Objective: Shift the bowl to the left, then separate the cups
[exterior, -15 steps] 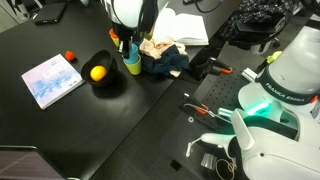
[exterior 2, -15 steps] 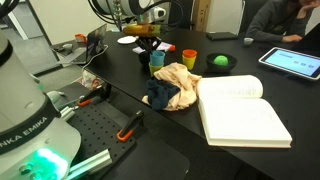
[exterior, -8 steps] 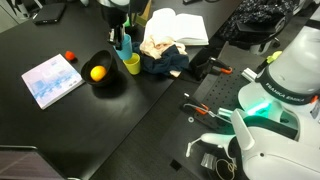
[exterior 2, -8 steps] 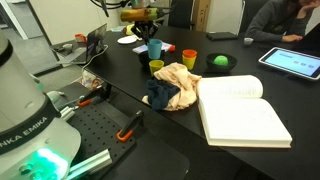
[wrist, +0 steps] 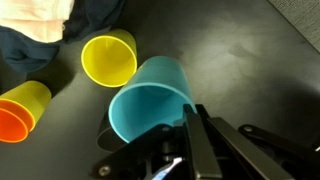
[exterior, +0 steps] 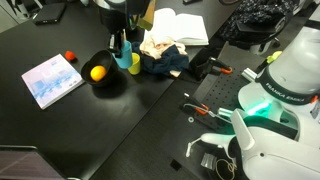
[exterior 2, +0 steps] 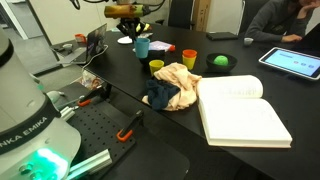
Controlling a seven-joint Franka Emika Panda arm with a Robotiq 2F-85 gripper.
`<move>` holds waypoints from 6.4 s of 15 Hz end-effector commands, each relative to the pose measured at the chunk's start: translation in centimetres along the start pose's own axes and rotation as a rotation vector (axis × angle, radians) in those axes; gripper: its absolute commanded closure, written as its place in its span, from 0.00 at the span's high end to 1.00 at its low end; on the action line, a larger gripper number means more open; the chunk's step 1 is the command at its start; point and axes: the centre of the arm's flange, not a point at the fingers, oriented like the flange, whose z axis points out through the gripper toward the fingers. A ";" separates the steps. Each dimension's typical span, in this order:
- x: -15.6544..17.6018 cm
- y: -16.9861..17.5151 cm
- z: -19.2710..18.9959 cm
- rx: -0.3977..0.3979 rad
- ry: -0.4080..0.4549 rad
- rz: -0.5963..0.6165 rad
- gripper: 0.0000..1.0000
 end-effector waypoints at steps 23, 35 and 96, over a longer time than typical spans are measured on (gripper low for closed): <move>-4.8 -5.9 10.7 0.028 0.020 -0.177 0.31; 2.4 3.0 6.6 0.106 -0.172 -0.017 1.00; 4.1 17.3 1.3 -0.124 0.012 0.279 0.04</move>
